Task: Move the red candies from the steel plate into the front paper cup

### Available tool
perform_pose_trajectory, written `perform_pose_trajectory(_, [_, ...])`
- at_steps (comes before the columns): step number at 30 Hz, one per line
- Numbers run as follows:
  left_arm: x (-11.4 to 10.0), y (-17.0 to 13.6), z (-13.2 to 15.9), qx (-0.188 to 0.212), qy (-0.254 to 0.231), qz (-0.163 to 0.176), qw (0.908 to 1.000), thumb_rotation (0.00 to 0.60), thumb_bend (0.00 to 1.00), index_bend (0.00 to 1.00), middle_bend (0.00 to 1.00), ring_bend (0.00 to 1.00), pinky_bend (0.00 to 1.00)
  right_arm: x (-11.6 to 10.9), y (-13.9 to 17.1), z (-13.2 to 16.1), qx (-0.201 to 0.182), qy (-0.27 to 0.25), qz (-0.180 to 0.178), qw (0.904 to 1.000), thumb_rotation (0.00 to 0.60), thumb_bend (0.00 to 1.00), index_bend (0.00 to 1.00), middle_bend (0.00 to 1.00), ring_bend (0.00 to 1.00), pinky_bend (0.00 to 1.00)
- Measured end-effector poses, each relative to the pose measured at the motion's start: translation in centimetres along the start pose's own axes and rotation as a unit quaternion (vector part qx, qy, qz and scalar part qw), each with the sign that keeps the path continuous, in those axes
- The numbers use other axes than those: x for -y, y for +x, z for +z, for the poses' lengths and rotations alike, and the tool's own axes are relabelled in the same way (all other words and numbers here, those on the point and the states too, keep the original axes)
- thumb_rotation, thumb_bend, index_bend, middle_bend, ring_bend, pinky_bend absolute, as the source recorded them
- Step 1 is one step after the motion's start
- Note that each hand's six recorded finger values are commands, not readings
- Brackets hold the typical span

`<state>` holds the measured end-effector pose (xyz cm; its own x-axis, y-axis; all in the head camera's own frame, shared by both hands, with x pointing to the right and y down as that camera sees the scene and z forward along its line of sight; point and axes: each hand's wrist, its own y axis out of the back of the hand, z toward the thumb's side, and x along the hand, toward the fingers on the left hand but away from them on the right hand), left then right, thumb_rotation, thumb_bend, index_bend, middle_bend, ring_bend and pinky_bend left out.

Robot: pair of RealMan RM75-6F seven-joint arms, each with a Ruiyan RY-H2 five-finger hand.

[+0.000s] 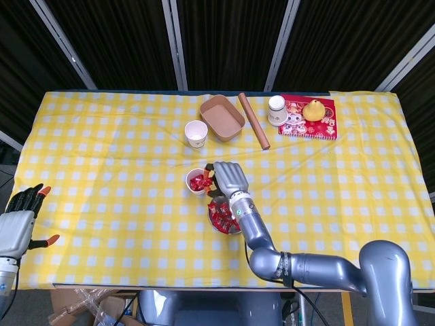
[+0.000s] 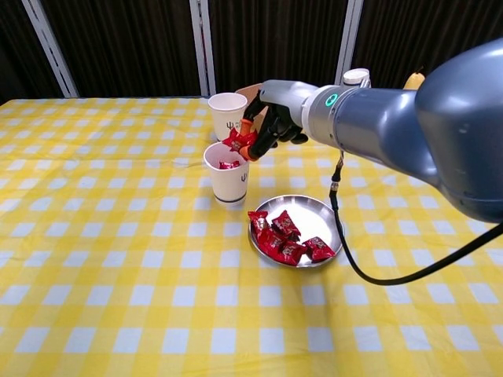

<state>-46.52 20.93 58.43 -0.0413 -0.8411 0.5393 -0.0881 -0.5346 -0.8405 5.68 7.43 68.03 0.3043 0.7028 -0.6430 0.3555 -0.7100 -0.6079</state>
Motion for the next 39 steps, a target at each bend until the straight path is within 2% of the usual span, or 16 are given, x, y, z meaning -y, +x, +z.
perform_pose_trajectory(6, [0.0,0.0,-0.1,-0.002,-0.001,0.0,1.0,0.6,0.0,0.04,0.0,0.0,0.0,0.9,-0.5,0.4,-0.004,0.0,0.005,1.0,0.6,0.47,0.57,0.82,0.97,0.91])
perform_pose_trajectory(11, [-0.1,0.0,-0.1,-0.003,-0.001,0.0,1.0,0.6,0.0,0.04,0.0,0.0,0.0,1.3,-0.9,0.5,-0.006,0.002,0.005,1.0,0.6,0.47,0.39,0.82,0.97,0.91])
perform_pose_trajectory(16, [-0.1,-0.1,-0.2,-0.004,-0.002,0.0,1.0,0.6,0.0,0.04,0.0,0.0,0.0,1.3,-1.1,0.7,-0.011,0.003,-0.002,0.9999,0.6,0.47,0.31,0.82,0.97,0.91])
perform_pose_trajectory(29, [-0.1,0.0,-0.2,-0.006,-0.005,0.0,1.0,0.6,0.0,0.04,0.0,0.0,0.0,0.9,-0.4,1.3,-0.025,0.001,-0.011,0.9996,0.6,0.47,0.3,0.82,0.97,0.91])
perform_pose_trajectory(34, [-0.2,-0.1,-0.2,-0.005,-0.004,0.002,1.0,0.6,0.0,0.04,0.0,0.0,0.0,0.3,1.1,1.8,-0.039,0.0,-0.015,0.9991,0.6,0.47,0.28,0.82,0.97,0.91])
perform_pose_trajectory(39, [-0.3,-0.2,-0.1,-0.003,-0.006,0.005,1.0,0.6,0.0,0.04,0.0,0.0,0.0,0.1,3.2,1.1,-0.039,0.009,-0.011,0.9991,0.6,0.47,0.26,0.82,0.97,0.91])
